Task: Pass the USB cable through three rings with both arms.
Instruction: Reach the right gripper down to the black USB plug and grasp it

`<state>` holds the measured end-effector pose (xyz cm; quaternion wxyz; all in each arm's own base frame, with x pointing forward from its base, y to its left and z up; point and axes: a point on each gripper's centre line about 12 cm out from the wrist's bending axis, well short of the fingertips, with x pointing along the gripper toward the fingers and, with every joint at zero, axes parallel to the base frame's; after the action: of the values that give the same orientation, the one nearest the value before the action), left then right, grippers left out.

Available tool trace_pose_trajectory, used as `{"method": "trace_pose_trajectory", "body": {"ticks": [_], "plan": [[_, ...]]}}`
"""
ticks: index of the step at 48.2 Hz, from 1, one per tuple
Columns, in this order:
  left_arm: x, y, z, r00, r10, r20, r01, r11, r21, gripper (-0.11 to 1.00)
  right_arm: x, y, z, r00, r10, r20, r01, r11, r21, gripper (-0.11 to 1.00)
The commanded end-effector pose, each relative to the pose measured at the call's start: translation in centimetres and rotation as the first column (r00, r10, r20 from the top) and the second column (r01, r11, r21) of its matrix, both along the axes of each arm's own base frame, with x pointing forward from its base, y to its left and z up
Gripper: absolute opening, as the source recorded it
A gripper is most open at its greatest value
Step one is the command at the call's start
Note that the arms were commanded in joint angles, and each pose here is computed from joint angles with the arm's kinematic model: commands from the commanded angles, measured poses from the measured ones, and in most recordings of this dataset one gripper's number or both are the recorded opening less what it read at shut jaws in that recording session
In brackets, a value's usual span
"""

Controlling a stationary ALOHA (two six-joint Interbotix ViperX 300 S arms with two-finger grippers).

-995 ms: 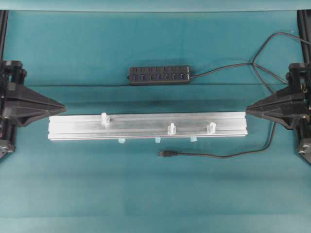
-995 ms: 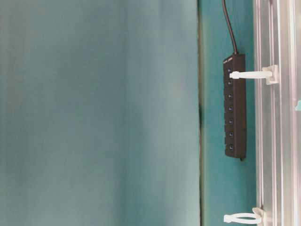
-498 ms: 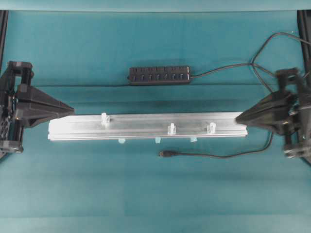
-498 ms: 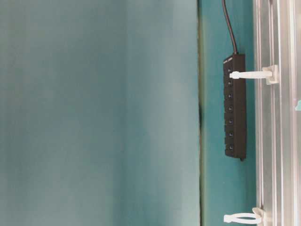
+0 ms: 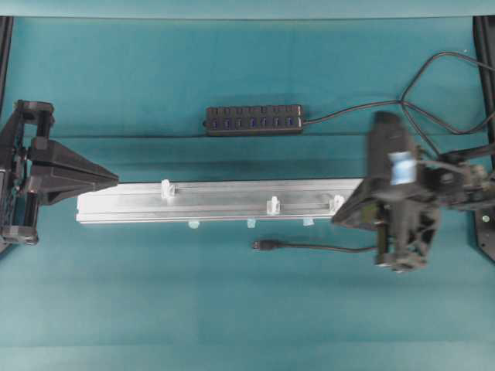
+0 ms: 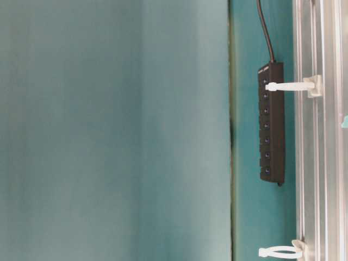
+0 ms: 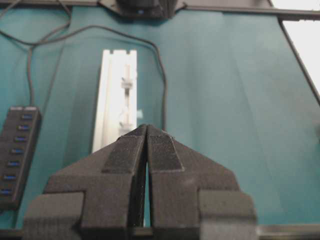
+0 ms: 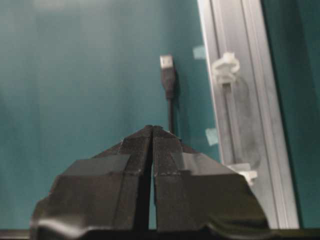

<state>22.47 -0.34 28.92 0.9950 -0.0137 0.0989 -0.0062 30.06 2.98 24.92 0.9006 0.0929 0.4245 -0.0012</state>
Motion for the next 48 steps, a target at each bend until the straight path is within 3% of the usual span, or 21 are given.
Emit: {"method": "trace_pose_trajectory", "body": {"ticks": [1, 9, 16, 20, 29, 32, 35, 44, 48], "plan": [[0.3, 0.0, 1.3, 1.0, -0.002, 0.028, 0.002, 1.0, 0.001, 0.02, 1.6, 0.2, 0.7, 0.999, 0.004, -0.039, -0.004, 1.0, -0.011, -0.09], [0.2, 0.0, 1.1, 1.0, 0.0, 0.003, 0.0, 1.0, 0.002, 0.02, 3.2, 0.4, -0.7, 0.978, 0.011, -0.208, -0.018, 0.999, -0.03, -0.06], [0.2, 0.1, 0.9, 1.0, 0.003, -0.012, -0.003, 1.0, 0.003, 0.02, 4.4, 0.5, -1.7, 0.966, 0.022, -0.257, -0.034, 0.999, -0.04, 0.08], [0.2, 0.1, 0.8, 1.0, 0.005, -0.015, -0.005, 1.0, 0.003, 0.02, 4.9, 0.5, -2.1, 0.964, 0.027, -0.264, -0.04, 0.998, -0.044, 0.26], [0.3, 0.1, 0.7, 1.0, 0.005, -0.021, -0.005, 1.0, 0.003, 0.02, 5.3, 0.6, -3.3, 0.955, 0.033, -0.295, -0.052, 0.997, -0.059, 0.8], [0.3, 0.1, 0.7, 1.0, 0.003, -0.02, -0.003, 1.0, 0.003, 0.02, 5.4, 0.9, -3.4, 0.954, 0.041, -0.298, -0.062, 0.996, -0.06, 0.91], [0.3, 0.1, 0.7, 1.0, 0.003, -0.02, -0.003, 1.0, 0.003, 0.02, 5.6, 1.2, -3.4, 0.954, 0.047, -0.297, -0.068, 0.996, -0.059, 0.81], [0.3, 0.1, 0.7, 1.0, 0.005, -0.02, -0.005, 1.0, 0.003, 0.02, 5.9, 1.5, -3.7, 0.95, 0.052, -0.308, -0.073, 0.996, -0.059, 0.26], [0.3, 0.1, 0.7, 1.0, 0.005, -0.02, -0.005, 1.0, 0.002, 0.02, 5.9, 1.6, -3.8, 0.948, 0.052, -0.313, -0.074, 0.996, -0.058, 0.08]]}}
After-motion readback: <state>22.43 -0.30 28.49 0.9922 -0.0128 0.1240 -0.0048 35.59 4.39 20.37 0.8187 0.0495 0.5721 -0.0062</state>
